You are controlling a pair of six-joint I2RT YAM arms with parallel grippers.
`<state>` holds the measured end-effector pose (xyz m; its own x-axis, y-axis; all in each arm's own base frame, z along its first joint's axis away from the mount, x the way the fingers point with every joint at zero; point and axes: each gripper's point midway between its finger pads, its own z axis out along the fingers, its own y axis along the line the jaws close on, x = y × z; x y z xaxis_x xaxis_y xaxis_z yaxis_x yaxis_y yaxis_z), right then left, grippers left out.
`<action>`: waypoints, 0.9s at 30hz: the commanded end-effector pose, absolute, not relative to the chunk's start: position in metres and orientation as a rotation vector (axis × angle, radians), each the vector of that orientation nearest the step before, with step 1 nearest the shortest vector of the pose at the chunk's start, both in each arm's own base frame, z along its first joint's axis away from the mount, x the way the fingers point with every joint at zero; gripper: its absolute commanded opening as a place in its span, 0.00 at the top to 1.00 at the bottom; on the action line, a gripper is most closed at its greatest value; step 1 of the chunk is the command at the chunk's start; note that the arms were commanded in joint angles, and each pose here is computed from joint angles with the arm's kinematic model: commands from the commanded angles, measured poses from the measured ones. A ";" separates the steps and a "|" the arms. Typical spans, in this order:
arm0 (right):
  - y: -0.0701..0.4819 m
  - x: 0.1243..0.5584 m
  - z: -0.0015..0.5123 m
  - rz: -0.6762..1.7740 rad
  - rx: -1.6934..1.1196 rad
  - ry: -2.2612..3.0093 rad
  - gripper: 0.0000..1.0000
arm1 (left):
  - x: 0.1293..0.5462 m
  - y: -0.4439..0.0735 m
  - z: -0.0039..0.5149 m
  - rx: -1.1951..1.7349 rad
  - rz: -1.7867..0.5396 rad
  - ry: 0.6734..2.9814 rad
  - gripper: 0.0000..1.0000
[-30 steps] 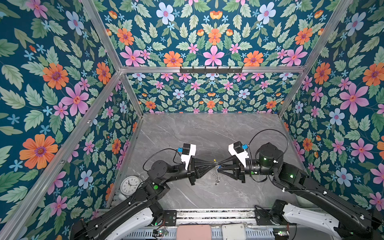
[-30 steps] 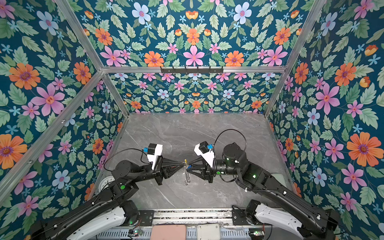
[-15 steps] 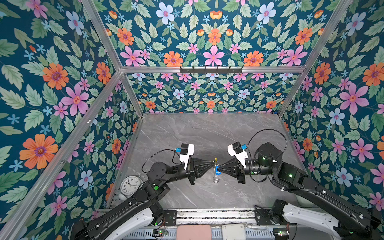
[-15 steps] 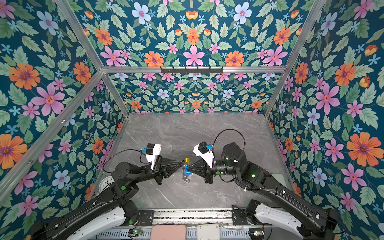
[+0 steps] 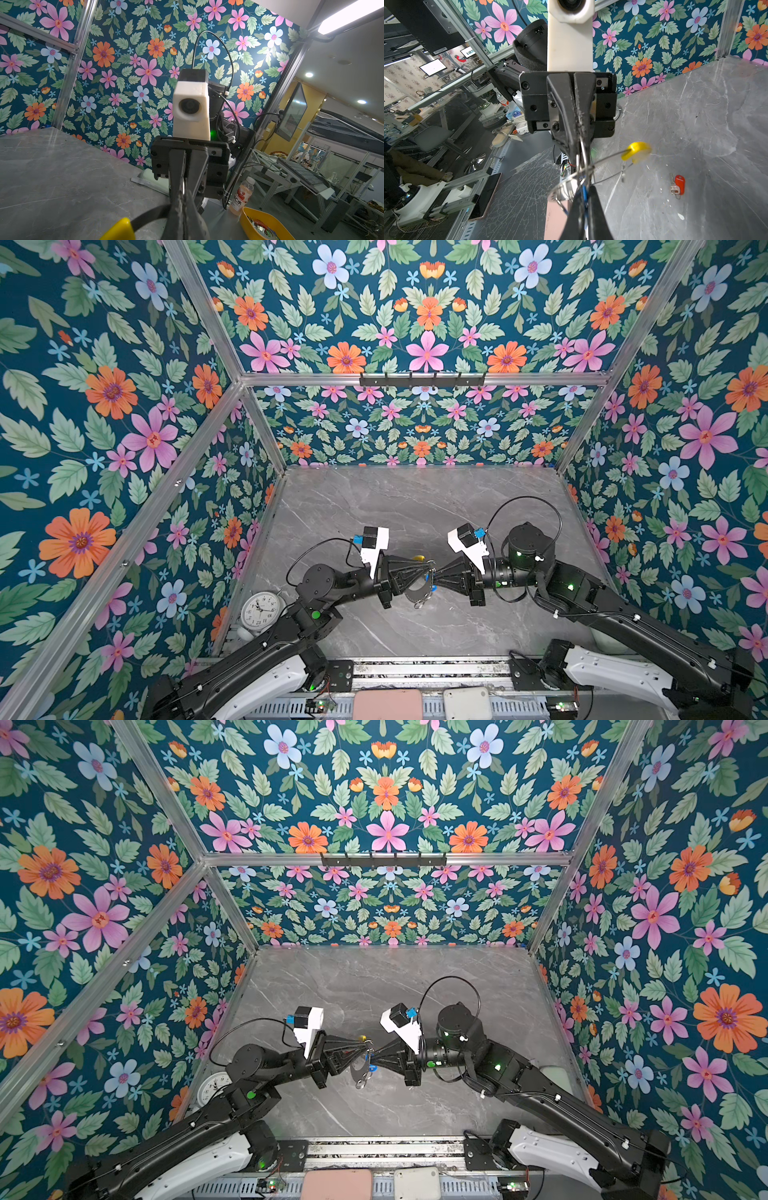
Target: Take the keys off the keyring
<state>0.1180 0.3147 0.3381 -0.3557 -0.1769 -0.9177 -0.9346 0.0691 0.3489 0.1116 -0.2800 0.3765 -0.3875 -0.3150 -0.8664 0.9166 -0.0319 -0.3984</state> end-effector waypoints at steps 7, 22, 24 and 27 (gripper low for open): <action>0.319 0.114 0.330 1.388 -1.158 1.671 1.00 | 0.108 -0.274 0.394 0.706 -1.613 1.162 1.00; 0.300 0.118 0.341 1.272 -1.094 1.673 0.64 | 0.110 -0.271 0.389 0.703 -1.579 1.195 1.00; 0.294 0.119 0.347 1.237 -1.076 1.668 0.60 | 0.110 -0.272 0.387 0.702 -1.576 1.204 1.00; 0.284 0.122 0.363 1.187 -1.031 1.632 0.57 | 0.110 -0.272 0.387 0.706 -1.575 1.201 1.00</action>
